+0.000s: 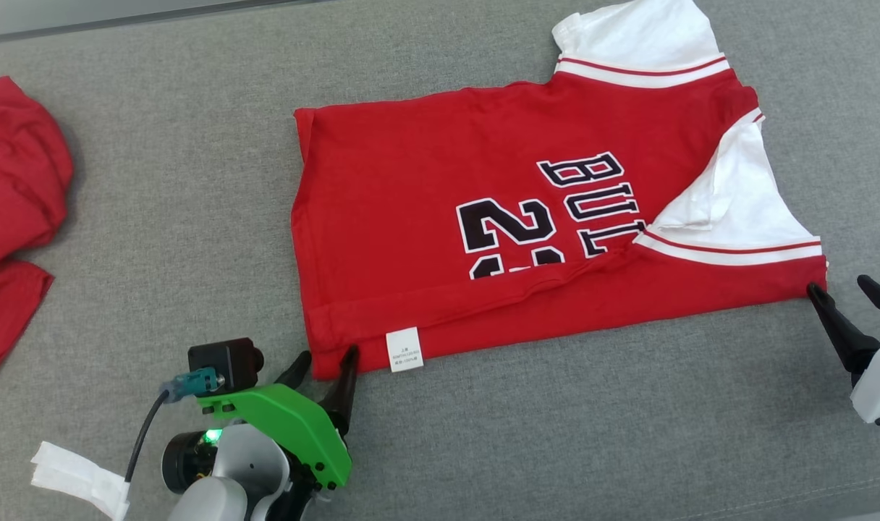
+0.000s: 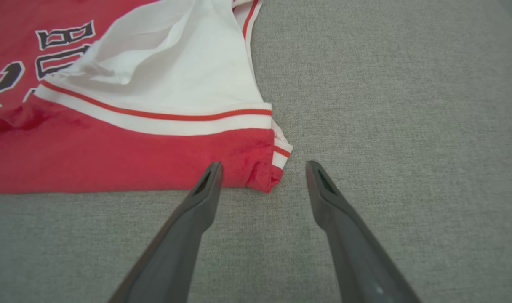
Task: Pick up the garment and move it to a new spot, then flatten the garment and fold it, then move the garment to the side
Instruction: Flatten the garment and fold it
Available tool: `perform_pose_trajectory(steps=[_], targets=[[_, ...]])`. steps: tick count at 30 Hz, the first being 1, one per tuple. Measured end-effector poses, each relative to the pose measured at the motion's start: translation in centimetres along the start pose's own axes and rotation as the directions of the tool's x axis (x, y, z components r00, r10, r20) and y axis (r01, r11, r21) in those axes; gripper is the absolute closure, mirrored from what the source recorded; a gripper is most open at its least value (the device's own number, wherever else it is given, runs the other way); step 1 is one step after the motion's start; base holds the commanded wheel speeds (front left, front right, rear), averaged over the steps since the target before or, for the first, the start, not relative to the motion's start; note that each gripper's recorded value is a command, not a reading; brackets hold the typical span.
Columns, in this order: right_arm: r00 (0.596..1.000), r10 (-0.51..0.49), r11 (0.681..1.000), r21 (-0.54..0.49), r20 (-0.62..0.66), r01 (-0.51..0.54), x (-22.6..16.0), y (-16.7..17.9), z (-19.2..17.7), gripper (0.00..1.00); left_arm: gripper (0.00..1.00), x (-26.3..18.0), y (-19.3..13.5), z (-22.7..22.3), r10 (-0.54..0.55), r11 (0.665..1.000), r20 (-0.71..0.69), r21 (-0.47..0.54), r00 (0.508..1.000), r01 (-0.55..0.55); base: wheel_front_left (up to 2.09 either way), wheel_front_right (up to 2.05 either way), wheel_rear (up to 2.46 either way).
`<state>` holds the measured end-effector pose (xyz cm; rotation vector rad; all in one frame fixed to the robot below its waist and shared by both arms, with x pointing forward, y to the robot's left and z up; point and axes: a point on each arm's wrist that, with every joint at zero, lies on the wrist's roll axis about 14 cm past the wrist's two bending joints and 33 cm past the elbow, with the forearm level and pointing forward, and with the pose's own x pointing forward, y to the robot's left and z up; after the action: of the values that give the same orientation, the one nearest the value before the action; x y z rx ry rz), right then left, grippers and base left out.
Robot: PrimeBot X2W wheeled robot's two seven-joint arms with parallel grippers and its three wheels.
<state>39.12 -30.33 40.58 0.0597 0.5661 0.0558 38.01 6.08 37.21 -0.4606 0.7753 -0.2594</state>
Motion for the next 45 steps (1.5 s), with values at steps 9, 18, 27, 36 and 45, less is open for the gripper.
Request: perform_pose_trajectory(steps=[9, 18, 27, 36, 45], targets=[[0.999, -0.006, 1.0, 0.018, -0.051, 0.007, 1.1, 0.2, -0.9, 0.0, 0.0, 0.2, 0.1, -0.9, -0.008, 1.0, -0.046, 0.007, 0.999, 0.008, 0.0, 0.0, 0.0], [0.994, 0.031, 0.999, 0.025, -0.109, -0.028, 3.7, 1.6, -1.5, 0.0, 0.69, 1.1, 0.0, -1.1, -0.017, 1.0, -0.064, -0.001, 0.998, 0.017, 0.0, 0.0, 0.0], [0.988, 0.061, 0.996, 0.07, -0.145, -0.051, 5.1, 2.3, -2.0, 0.94, 1.0, 1.2, -0.6, -1.7, -0.049, 0.998, -0.091, -0.033, 0.995, 0.046, 0.0, 0.0, 0.0], [0.984, 0.1, 0.989, 0.123, -0.144, -0.083, 4.5, 2.9, -1.2, 1.0, 1.0, 0.2, -1.4, -2.3, -0.09, 0.994, -0.099, -0.079, 0.991, 0.082, 0.0, 0.0, 0.0], [0.973, 0.15, 0.983, 0.133, -0.176, -0.127, 0.6, 1.7, 1.6, 1.0, 1.0, -3.5, -1.4, 1.0, -0.138, 0.99, -0.104, 0.017, 0.985, 0.14, 0.0, 0.0, 0.0]])
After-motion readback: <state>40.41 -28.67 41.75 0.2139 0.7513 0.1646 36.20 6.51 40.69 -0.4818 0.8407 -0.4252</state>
